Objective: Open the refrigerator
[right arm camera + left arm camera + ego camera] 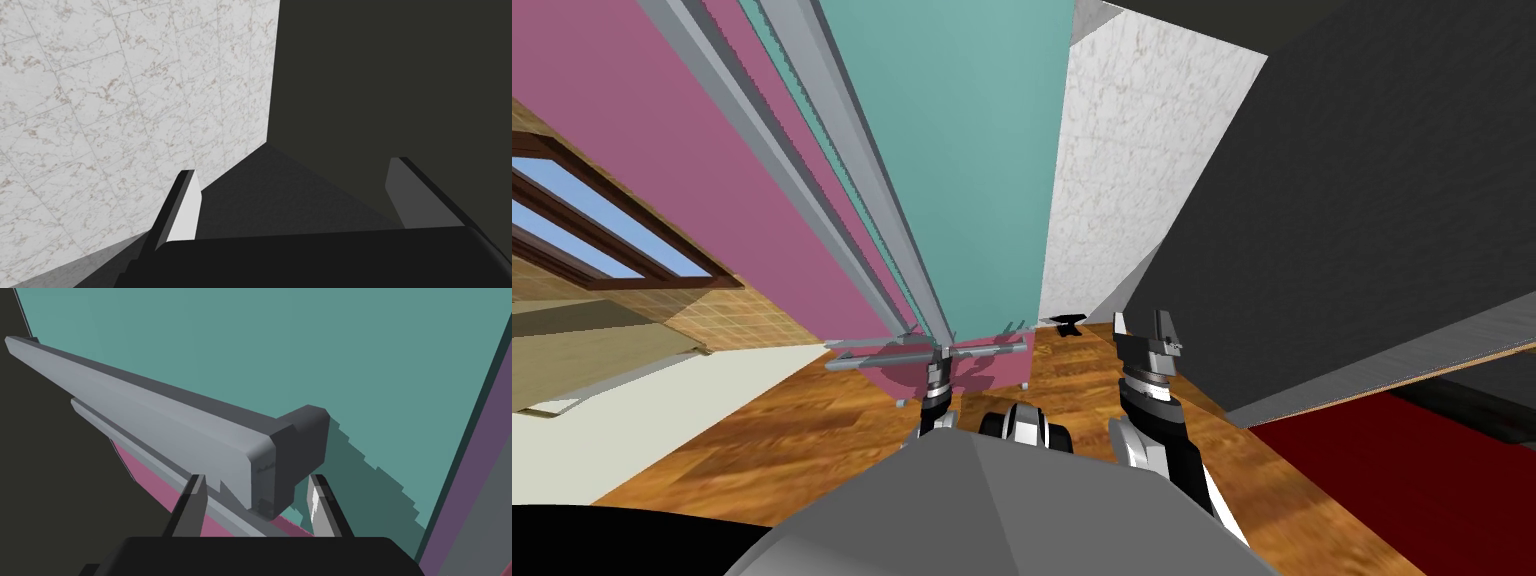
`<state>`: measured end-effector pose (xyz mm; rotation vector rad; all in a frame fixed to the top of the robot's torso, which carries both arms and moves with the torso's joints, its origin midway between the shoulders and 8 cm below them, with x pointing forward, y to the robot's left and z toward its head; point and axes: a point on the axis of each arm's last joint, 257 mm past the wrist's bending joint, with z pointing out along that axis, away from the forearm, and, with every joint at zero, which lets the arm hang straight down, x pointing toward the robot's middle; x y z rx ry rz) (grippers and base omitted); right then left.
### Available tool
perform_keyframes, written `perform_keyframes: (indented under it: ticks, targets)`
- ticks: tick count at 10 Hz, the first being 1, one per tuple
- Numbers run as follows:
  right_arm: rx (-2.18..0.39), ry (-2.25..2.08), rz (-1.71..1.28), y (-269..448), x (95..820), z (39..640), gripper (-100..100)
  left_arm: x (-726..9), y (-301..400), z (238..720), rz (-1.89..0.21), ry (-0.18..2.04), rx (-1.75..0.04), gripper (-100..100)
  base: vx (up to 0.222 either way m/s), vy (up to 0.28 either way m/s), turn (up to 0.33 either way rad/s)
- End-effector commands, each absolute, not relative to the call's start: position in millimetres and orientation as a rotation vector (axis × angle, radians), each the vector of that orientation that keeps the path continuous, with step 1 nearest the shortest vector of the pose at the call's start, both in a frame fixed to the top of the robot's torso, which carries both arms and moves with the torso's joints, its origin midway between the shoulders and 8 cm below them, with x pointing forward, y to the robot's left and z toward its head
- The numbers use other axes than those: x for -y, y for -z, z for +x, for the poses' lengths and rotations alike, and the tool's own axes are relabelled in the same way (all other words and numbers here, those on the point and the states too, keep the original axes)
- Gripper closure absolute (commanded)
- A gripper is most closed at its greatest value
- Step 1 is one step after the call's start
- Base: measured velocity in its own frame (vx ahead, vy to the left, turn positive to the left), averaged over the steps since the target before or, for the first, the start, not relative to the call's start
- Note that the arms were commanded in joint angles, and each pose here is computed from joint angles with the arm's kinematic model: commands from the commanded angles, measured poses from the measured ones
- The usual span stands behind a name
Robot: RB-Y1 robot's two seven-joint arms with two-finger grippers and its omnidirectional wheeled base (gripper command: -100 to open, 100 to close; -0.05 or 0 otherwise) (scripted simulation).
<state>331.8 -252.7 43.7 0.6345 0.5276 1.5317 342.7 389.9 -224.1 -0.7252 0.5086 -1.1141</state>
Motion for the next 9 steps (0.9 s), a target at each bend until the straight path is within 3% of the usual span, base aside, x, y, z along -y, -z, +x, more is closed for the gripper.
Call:
perform_keyframes:
  ticks: [1, 3, 9]
  targets:
    - [-0.528, -1.532, 0.634, -44, 253, 332, 0, -385, 231, 327, -0.722, 1.109, -0.505, 100, 0.024, 0.016, -0.021]
    - [-0.528, -1.532, 0.634, -44, 253, 332, 0, -398, 224, 336, -0.727, 1.065, -0.484, 100, -0.009, -0.077, 0.073]
    - [-0.527, -1.532, 0.635, -44, 253, 332, 0, -431, 210, 345, -0.756, 0.932, -0.426, 100, -0.08, -0.258, 0.141]
